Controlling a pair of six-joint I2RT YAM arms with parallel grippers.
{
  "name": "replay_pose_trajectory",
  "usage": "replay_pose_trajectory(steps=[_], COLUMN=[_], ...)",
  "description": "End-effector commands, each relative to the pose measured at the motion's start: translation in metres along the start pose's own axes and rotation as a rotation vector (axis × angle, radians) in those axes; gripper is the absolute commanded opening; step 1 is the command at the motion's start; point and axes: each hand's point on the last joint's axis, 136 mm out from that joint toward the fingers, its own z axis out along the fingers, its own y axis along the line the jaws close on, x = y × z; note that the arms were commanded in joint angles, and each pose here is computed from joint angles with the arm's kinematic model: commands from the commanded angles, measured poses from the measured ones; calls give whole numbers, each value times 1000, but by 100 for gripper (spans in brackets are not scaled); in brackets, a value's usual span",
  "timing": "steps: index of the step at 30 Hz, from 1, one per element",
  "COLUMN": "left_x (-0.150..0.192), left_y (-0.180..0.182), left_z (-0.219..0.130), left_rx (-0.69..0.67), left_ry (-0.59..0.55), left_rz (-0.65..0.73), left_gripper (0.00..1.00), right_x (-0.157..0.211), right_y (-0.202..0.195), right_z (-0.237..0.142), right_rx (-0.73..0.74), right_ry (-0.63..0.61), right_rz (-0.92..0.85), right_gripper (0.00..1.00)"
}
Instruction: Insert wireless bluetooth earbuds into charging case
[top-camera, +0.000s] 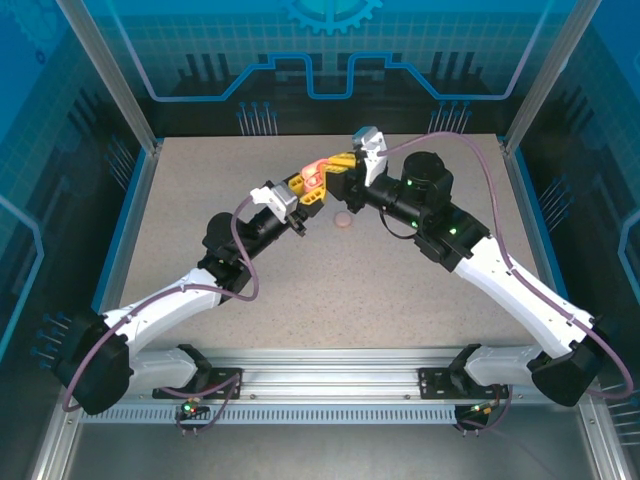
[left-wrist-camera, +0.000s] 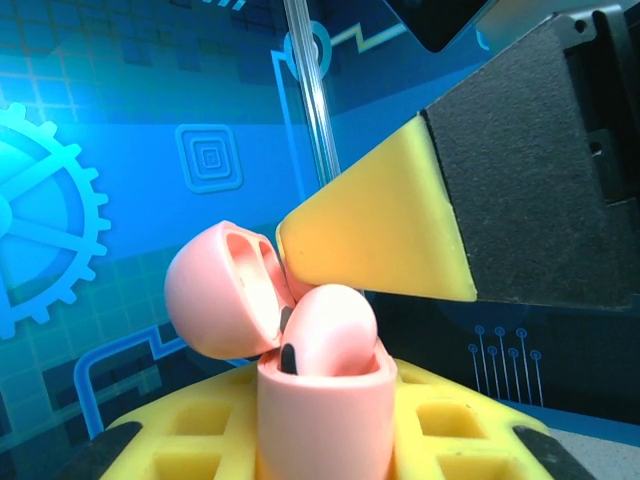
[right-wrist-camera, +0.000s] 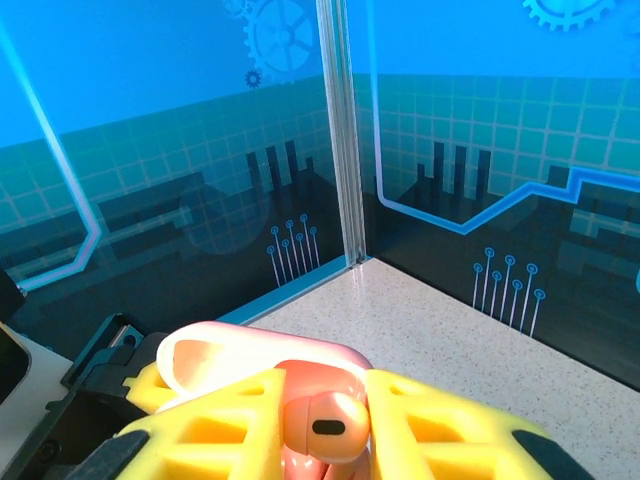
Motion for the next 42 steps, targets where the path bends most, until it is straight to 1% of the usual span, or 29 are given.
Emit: replay_pose_trajectory(steps=[1,8,16,23,29,34,37,42], left_x=[-38,-36,-35,-32,-31,-31,-32,-31], left_y=[3,3,3,3,3,4,3,4], left_z=[4,4,4,4,4,3,4,3], left_rx=[-5,-9,-10,-12,-13,-14,-14,-15], left_ry=[-104,-103,-99,-95,-94,-94,-95,-93], left_rz=[6,5,-1,-2,-2,-3,-1,-2], left_gripper=[0,0,0,0,0,0,0,0], right_x=[14,15,17,8,5,3,0,-7], right_y=[2,9,11,12,12,7,4,4], right_z=[-2,-8,-9,-11,-14,-18,-23,-30], right_rx=[-15,-39,-47,-45,-41,-5,15,17], right_ry=[33,31,40,26,25,21,11,0], right_rz=[-20,-42,-42,-21,-26,-27,-23,-1], right_gripper=[25,25,28,37,41,45,50,62])
